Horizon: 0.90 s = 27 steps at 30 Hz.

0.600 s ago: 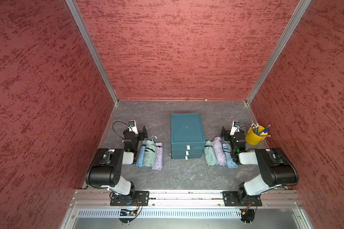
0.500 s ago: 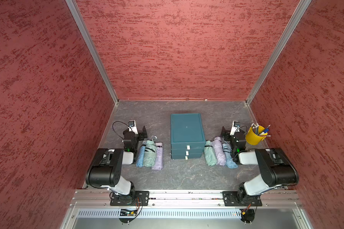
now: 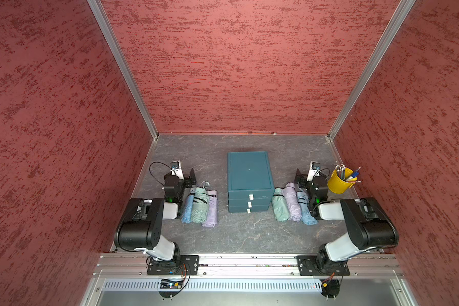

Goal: Place the umbrella in the drawer by color
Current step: Open the drawer in the storage box.

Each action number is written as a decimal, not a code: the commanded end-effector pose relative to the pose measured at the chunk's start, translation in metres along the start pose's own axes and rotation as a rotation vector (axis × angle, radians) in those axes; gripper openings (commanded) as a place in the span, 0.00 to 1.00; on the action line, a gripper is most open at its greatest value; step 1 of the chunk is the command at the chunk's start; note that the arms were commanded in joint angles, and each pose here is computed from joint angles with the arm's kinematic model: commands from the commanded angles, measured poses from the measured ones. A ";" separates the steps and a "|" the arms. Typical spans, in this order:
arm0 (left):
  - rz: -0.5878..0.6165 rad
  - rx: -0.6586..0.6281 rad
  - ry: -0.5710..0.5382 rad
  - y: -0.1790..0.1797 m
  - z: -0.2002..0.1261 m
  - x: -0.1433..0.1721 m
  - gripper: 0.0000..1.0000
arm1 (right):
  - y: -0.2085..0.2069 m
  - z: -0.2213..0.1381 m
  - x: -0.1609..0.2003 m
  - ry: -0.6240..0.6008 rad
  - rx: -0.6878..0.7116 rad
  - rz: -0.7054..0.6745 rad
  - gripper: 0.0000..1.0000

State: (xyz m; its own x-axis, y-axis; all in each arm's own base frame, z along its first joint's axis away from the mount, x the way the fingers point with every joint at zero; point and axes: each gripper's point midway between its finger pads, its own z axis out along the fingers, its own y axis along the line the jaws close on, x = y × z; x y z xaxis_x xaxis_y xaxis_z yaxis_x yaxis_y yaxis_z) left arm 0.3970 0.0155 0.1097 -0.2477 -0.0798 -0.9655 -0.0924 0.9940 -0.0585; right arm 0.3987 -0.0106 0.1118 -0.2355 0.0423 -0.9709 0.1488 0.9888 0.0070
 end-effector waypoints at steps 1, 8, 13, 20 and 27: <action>-0.012 0.004 -0.013 0.000 0.002 -0.007 1.00 | -0.001 0.000 -0.008 -0.025 -0.001 0.005 0.99; -0.112 -0.357 -0.017 0.055 -0.023 -0.081 1.00 | 0.009 -0.039 -0.060 -0.107 0.163 -0.090 0.99; -0.476 -0.337 0.010 0.048 -0.092 -0.151 0.85 | -0.002 -0.116 -0.110 0.023 0.182 0.406 0.98; -0.321 0.159 0.245 -0.119 -0.155 -0.144 0.78 | 0.020 -0.157 -0.130 0.378 0.120 0.444 0.85; -0.094 0.378 0.371 -0.216 -0.229 -0.123 0.82 | 0.082 -0.250 -0.130 0.549 -0.108 0.232 0.70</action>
State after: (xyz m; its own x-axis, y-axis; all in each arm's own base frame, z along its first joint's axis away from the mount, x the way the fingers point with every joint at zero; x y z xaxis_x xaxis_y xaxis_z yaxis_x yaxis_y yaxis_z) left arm 0.2425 -0.2169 0.2989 -0.5681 -0.1648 -0.8063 0.2544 0.8966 -0.3624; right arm 0.2639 0.1156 0.3156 -0.5542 0.3724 -0.7444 0.1551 0.9249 0.3473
